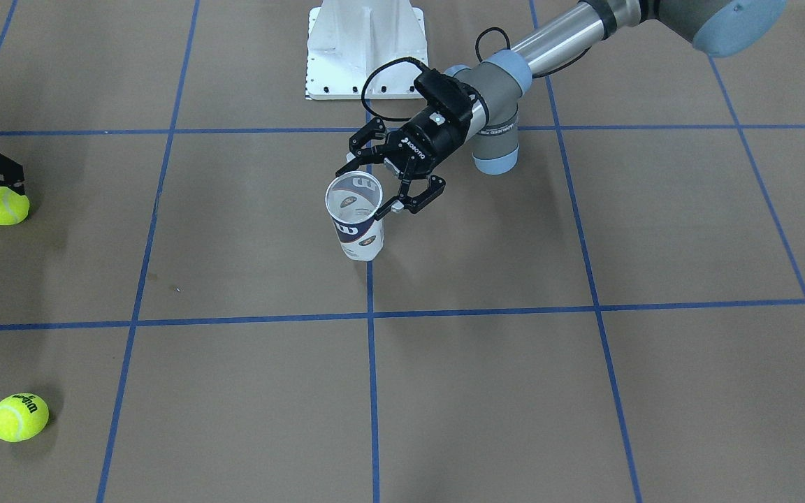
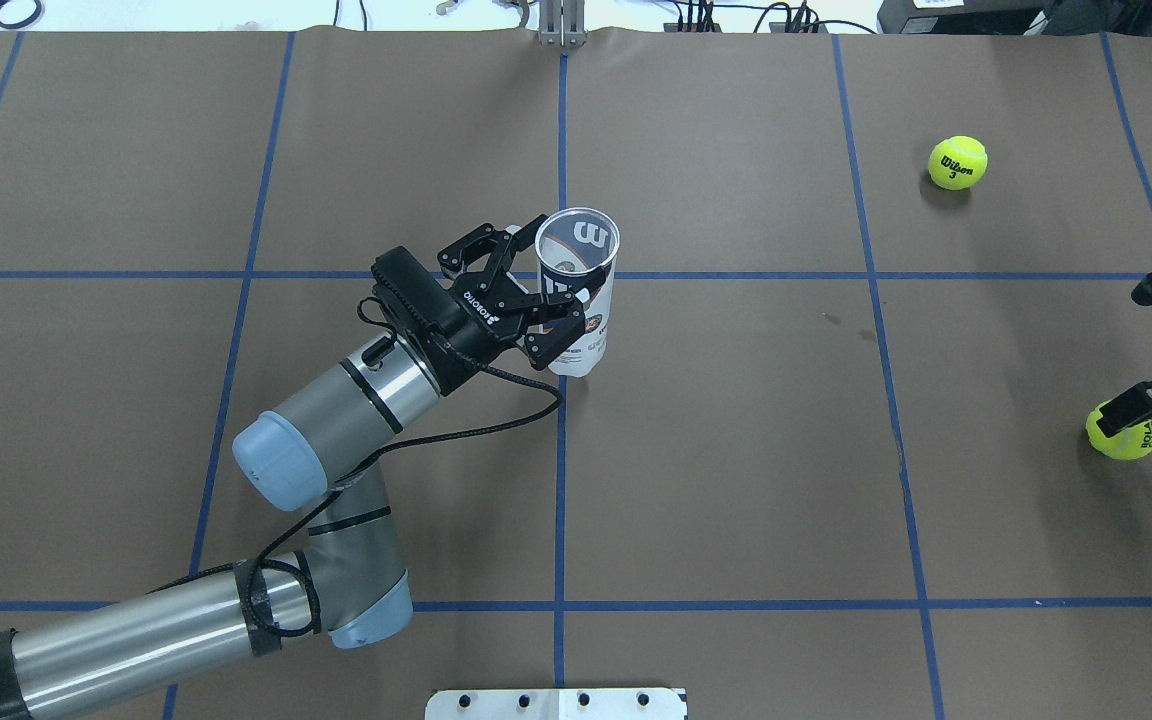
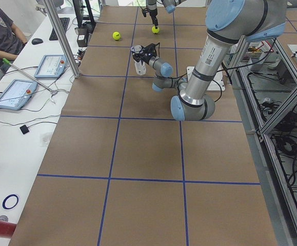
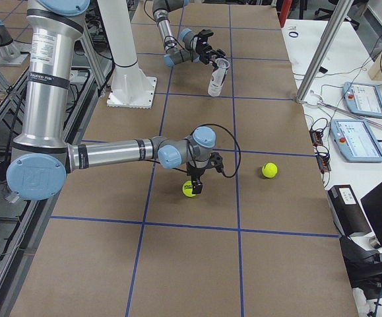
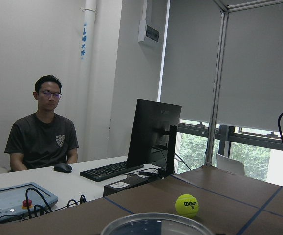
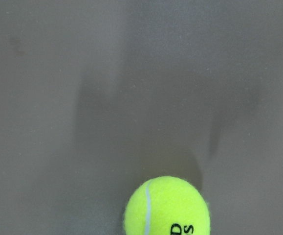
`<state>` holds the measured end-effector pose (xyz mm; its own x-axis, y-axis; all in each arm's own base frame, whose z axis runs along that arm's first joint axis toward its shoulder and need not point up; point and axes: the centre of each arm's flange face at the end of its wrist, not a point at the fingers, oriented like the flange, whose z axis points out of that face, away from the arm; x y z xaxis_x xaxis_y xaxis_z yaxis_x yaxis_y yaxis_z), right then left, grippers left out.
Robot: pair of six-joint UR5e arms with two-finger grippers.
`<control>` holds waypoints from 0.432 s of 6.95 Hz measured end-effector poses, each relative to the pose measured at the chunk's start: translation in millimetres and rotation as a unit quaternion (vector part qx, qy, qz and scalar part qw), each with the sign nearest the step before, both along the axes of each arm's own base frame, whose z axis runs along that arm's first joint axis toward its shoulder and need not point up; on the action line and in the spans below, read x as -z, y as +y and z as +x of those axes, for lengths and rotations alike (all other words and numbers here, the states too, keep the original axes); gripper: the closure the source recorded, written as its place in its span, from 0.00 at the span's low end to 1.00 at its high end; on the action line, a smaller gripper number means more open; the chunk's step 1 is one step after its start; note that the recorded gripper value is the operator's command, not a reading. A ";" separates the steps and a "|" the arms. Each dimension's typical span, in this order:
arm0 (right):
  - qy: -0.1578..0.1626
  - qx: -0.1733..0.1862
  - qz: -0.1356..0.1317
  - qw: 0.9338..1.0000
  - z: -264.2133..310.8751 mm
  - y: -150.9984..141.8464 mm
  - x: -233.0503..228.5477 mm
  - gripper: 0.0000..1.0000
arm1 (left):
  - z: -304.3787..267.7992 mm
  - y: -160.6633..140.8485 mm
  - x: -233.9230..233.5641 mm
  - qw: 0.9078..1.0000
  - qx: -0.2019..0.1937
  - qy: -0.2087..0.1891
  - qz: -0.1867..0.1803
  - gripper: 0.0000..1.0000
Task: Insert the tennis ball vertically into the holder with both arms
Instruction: 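Hold the upright can with the left gripper while the right gripper reaches the nearer ball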
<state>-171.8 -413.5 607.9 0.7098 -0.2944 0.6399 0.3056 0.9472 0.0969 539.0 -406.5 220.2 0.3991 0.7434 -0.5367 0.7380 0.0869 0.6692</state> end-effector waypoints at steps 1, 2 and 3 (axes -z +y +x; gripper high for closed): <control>0.006 0.004 0.000 1.000 -4.9 0.0 -4.5 0.01 | 0.5 0.8 -0.4 1.000 -0.001 0.000 0.000 0.31; 0.011 0.007 0.000 1.000 -9.0 -0.5 -8.1 0.01 | 1.9 2.6 -1.5 1.000 -0.002 -0.001 0.000 0.31; 0.013 0.010 -0.002 1.000 -12.7 -1.0 -11.5 0.01 | 4.4 4.7 -2.6 1.000 -0.005 -0.003 -0.001 0.31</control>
<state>-184.5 -414.5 619.4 0.7207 -0.3064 0.6218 0.3272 0.9412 0.0845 543.3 -401.8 222.8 0.3952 0.7460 -0.5360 0.7336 0.0948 0.6730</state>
